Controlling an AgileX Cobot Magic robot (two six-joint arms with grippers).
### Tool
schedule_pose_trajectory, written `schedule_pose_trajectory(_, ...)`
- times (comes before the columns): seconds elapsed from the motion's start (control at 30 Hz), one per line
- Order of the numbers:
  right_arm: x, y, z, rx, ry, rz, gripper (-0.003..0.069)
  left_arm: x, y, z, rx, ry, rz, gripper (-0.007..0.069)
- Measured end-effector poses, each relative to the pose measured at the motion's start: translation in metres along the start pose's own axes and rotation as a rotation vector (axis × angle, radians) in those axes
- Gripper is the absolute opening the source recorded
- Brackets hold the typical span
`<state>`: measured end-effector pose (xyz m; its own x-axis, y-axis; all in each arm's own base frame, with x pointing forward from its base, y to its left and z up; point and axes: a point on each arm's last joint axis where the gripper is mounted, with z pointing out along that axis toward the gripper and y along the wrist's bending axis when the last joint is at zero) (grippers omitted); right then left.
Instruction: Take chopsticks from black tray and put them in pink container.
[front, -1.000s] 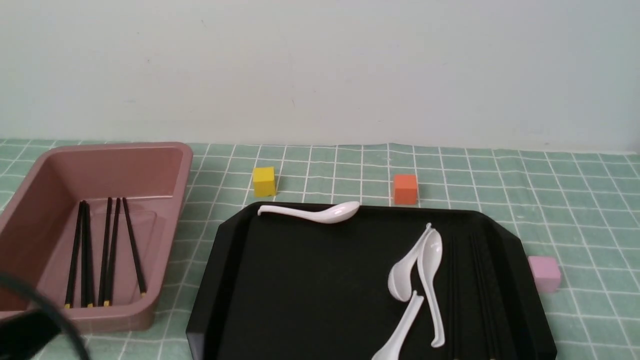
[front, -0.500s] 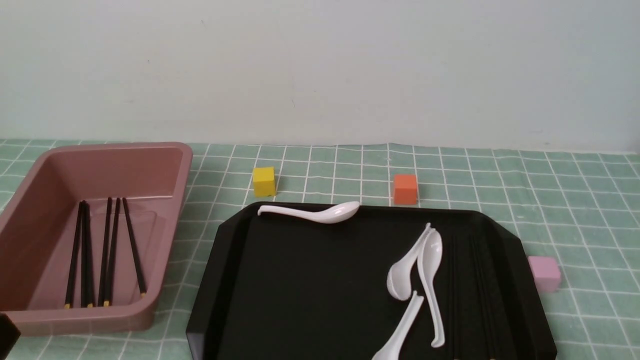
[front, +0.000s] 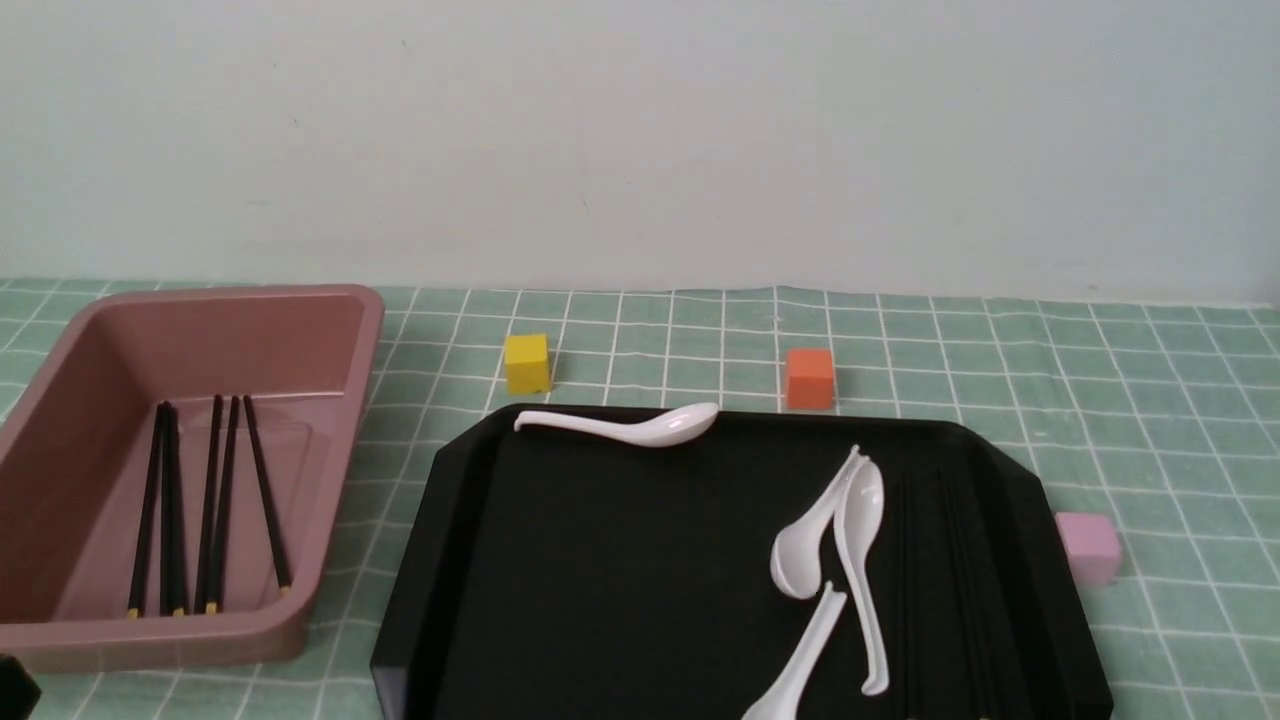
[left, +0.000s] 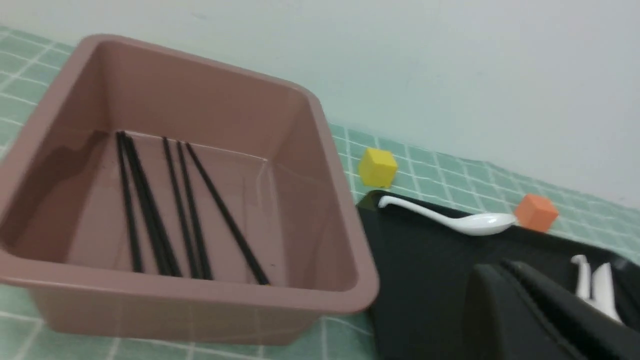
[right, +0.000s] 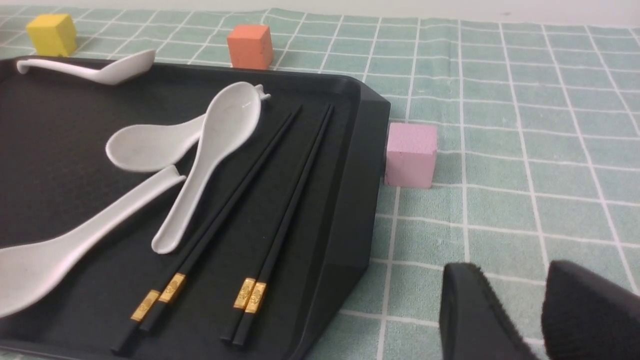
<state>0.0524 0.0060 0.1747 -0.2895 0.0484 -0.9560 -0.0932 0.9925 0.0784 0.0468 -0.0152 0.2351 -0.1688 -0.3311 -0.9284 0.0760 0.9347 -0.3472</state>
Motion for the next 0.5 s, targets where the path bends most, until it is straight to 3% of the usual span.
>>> schedule_pose_trajectory(0.23, 0.000, 0.000, 0.000, 0.000, 0.000, 0.000, 0.0240, 0.005, 0.009, -0.003, -0.065, 0.014, 0.064, -0.0006)
schedule_pose_trajectory(0.5, 0.000, 0.000, 0.000, 0.000, 0.000, 0.000, 0.0240, 0.036, 0.020, 0.008, -0.006, 0.108, 0.069, 0.0001)
